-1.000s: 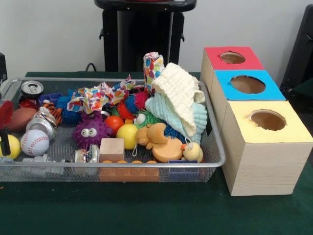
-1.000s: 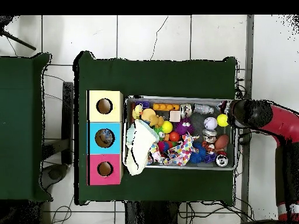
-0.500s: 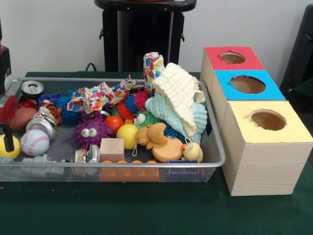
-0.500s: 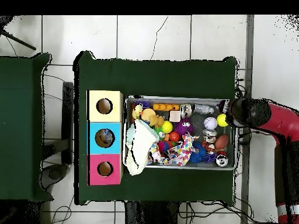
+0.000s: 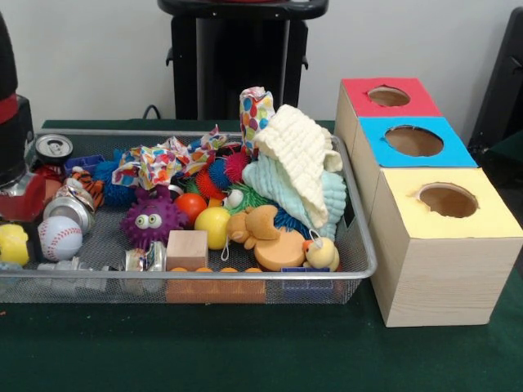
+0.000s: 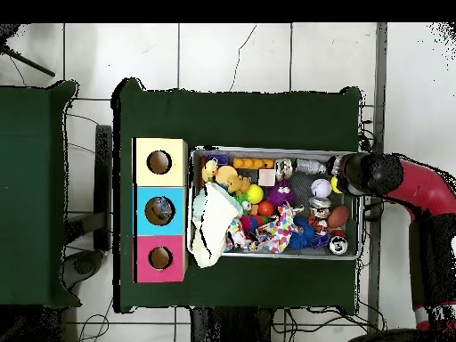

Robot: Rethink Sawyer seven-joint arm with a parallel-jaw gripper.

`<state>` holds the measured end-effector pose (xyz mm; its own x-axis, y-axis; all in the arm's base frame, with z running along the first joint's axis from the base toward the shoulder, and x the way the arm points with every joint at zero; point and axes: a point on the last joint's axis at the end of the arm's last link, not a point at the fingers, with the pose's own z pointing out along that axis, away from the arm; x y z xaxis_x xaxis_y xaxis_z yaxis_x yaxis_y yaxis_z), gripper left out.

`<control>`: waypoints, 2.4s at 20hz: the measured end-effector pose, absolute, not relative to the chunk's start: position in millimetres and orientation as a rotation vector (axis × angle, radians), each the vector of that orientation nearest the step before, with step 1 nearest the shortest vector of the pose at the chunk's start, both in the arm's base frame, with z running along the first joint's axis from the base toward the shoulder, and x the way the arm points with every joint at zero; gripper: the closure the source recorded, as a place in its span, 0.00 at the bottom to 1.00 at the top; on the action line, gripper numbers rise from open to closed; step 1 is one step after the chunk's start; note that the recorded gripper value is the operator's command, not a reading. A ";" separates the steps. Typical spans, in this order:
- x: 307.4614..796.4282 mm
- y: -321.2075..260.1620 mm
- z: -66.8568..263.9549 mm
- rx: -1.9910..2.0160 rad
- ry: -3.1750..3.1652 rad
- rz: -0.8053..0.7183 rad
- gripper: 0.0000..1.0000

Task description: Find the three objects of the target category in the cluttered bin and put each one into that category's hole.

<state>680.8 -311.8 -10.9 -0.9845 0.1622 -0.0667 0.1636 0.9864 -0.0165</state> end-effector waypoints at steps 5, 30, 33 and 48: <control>674.8 -304.5 -28.4 0.255 3.086 -0.002 0.00; 681.6 -316.8 -35.4 0.292 3.093 -0.008 0.00; 682.4 -317.2 -33.6 0.289 3.091 -0.013 0.00; 685.8 -321.4 -20.6 0.280 3.090 -0.039 0.00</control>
